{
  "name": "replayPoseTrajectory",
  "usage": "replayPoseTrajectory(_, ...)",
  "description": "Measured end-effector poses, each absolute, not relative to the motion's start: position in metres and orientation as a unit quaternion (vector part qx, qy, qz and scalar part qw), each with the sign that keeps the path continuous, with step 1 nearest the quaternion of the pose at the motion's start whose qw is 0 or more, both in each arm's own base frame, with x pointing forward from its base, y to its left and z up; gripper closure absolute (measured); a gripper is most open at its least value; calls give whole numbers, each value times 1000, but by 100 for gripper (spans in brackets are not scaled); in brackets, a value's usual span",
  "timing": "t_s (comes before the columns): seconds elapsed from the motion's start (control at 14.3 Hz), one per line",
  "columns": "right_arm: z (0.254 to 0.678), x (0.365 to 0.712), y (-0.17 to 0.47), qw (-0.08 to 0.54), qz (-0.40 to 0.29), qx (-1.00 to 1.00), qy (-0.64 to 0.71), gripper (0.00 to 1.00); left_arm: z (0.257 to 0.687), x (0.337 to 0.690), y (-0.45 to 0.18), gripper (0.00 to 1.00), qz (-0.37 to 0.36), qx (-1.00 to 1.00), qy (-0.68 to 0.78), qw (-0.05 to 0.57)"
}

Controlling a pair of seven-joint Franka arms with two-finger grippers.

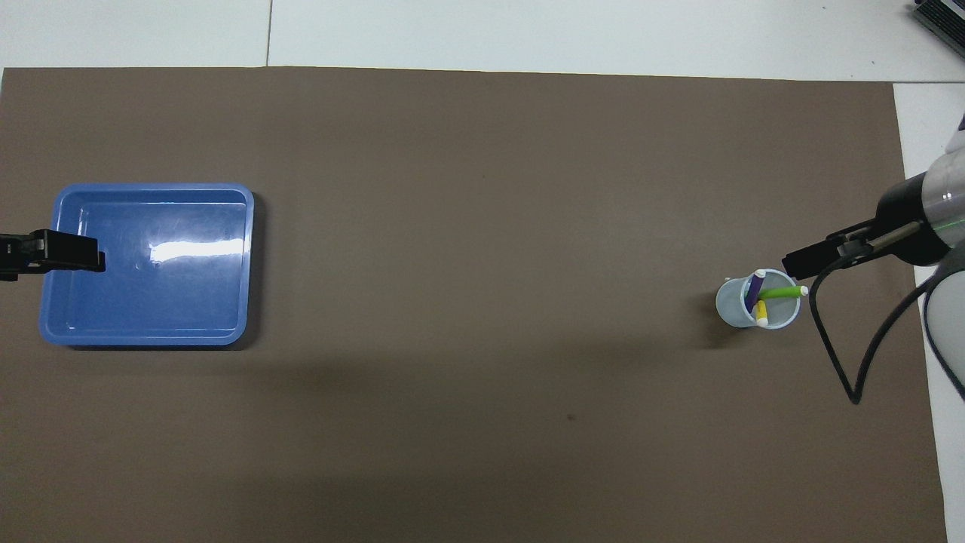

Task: Right arm passes pens to left for tray arrangement
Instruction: 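Reach the right gripper into the clear cup toward the purple pen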

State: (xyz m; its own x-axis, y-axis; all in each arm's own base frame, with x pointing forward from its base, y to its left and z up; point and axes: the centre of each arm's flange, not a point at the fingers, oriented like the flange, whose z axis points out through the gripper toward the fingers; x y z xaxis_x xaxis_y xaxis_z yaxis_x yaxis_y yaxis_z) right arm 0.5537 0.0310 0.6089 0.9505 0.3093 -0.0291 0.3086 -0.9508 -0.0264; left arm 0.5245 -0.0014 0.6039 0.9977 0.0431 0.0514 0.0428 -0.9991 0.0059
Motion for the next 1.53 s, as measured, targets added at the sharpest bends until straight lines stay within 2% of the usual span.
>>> replayPoseTrajectory(1.05, 608, 554, 32, 11, 17, -987, -158, 0, 604, 525, -1, 0, 26, 999, 22, 3)
replayPoseTrajectory(1.53, 591, 550, 20, 14, 38, -986, -159, 0, 604, 525, 0, 0, 26, 999, 23, 3)
